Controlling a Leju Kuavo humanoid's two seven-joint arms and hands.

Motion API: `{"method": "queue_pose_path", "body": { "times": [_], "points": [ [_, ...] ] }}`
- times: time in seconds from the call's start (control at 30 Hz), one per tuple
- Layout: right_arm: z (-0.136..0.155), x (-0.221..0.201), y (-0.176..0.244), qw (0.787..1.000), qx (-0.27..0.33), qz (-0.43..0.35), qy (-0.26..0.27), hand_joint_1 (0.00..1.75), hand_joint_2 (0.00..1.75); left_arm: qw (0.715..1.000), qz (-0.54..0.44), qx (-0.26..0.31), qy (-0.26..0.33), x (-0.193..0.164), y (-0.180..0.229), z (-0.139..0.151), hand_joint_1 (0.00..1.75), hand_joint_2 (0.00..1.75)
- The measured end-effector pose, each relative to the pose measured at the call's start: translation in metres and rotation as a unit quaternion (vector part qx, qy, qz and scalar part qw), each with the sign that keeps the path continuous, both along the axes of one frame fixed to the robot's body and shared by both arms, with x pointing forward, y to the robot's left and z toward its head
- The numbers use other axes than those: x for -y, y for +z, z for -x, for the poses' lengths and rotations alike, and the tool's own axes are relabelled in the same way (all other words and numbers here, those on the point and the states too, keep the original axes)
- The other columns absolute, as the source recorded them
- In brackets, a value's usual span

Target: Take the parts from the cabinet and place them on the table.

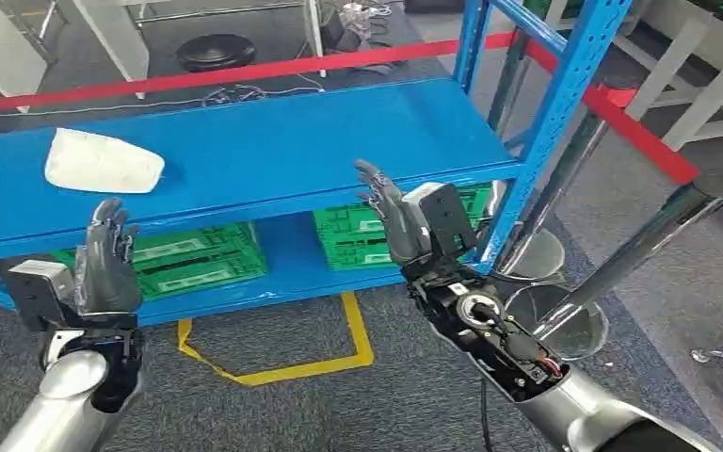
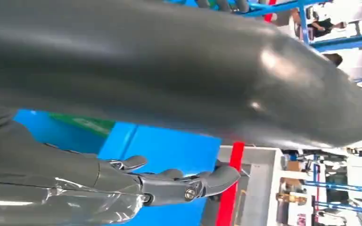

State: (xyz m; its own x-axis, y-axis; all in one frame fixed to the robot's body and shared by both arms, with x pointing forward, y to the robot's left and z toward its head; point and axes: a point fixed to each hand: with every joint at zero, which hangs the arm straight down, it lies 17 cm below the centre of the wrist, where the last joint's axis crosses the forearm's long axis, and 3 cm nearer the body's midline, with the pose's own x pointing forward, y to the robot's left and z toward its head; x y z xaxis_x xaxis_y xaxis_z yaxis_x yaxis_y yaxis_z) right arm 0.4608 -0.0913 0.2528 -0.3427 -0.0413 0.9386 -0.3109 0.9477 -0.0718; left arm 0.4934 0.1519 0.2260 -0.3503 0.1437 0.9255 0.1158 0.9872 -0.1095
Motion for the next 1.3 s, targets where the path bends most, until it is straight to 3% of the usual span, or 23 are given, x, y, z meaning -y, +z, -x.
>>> {"method": "queue_pose_path", "body": {
  "times": [1.3],
  "points": [
    [0.000,-0.001,0.004,1.000,0.007,0.003,0.003,0.00,0.00,1.000,0.005,0.000,0.004,0.000,0.002,-0.001,0.00,0.00]
  ]
}}
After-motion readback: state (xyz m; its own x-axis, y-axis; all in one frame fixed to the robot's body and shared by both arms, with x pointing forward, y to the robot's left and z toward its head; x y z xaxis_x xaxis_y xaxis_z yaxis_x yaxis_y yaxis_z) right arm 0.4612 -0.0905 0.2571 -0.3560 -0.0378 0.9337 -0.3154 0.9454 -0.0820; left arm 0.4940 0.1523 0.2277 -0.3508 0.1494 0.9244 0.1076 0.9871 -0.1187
